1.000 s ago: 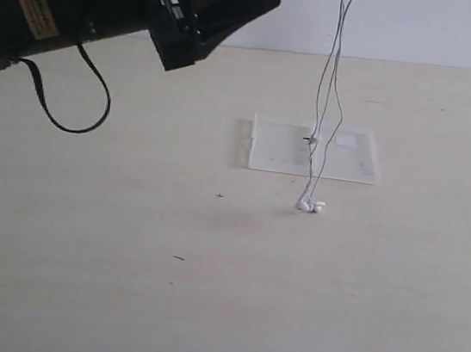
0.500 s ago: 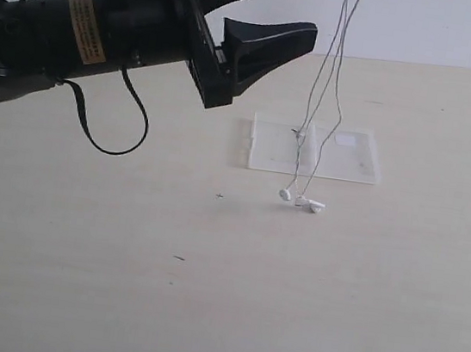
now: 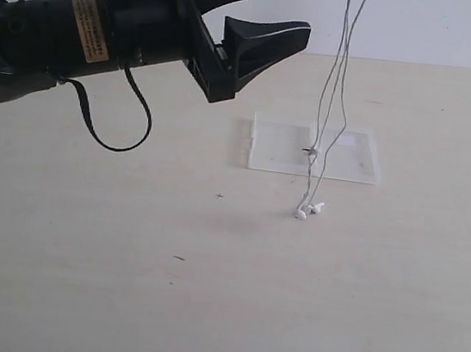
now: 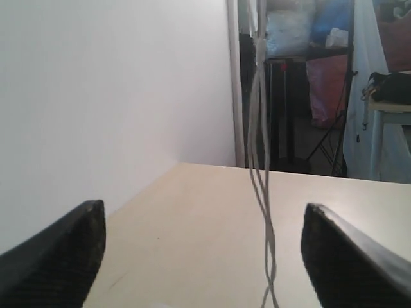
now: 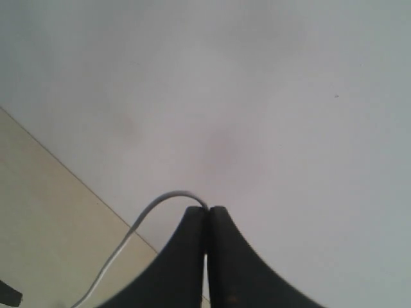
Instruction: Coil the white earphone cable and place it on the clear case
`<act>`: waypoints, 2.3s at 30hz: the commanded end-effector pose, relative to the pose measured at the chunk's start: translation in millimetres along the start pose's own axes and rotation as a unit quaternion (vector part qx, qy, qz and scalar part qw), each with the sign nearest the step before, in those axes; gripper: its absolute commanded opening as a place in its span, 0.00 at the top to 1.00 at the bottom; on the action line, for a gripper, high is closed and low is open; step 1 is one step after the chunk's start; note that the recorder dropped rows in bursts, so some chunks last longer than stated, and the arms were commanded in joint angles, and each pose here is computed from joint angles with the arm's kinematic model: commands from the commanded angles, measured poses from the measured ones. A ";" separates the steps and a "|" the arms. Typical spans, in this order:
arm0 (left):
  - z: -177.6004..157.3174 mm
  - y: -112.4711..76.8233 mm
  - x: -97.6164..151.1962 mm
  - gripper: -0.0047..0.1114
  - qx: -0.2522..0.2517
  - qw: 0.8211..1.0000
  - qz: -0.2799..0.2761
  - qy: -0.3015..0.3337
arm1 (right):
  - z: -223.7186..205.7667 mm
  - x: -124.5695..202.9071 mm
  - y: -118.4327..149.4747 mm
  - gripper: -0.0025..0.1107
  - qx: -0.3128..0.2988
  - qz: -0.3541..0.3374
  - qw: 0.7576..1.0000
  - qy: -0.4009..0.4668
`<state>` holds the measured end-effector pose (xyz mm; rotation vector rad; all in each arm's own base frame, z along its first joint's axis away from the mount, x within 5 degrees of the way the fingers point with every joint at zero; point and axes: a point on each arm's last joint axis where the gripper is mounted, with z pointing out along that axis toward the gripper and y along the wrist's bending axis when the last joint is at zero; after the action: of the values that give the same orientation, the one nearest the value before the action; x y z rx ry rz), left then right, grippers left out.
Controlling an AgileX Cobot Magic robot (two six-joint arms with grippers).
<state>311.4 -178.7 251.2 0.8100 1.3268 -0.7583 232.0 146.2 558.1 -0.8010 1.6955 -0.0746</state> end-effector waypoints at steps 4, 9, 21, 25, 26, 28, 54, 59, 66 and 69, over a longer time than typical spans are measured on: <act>10.0 -3.4 6.1 0.27 -0.004 1.000 -0.017 0.003 | -5.9 -2.3 -3.1 0.98 0.005 0.006 1.000 -0.010; 30.8 -11.2 20.4 0.27 0.022 0.999 -0.025 0.009 | -5.9 -2.1 -3.1 0.98 0.004 0.006 1.000 -0.009; 60.9 -22.9 28.0 0.27 0.048 0.997 -0.046 -0.030 | -5.9 -1.6 -3.0 0.98 0.004 0.007 1.000 -0.006; 67.4 -25.7 36.1 0.31 0.051 0.998 -0.036 -0.026 | -5.9 -0.8 -2.8 0.98 0.003 0.007 1.000 -0.002; 67.4 -25.1 36.1 0.34 0.048 0.998 -0.040 -0.026 | -5.9 -0.8 -2.8 0.98 0.003 0.007 1.000 -0.002; 67.7 -24.7 36.0 0.43 0.046 0.998 -0.040 -0.025 | -5.9 -0.8 -2.8 0.98 0.003 0.007 1.000 -0.002; 67.9 -27.5 46.5 0.72 0.061 0.997 -0.043 0.018 | -5.9 -0.9 -3.1 0.98 0.004 0.006 1.000 -0.002; 67.7 -28.6 47.0 0.74 0.067 0.997 -0.039 0.021 | -5.9 -0.9 -3.1 0.98 0.004 0.006 1.000 -0.002; 66.5 -30.5 47.4 0.96 0.080 0.994 -0.060 0.037 | -10.6 1.8 -12.9 0.98 0.053 0.014 0.998 0.011; 61.8 -24.3 33.2 0.96 0.071 0.993 -0.091 0.029 | -15.6 8.0 -25.1 0.98 0.118 0.031 0.992 0.041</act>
<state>324.8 -249.6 208.6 0.8714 1.4158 -0.9662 234.1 128.9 559.6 -0.6576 1.7592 -0.2147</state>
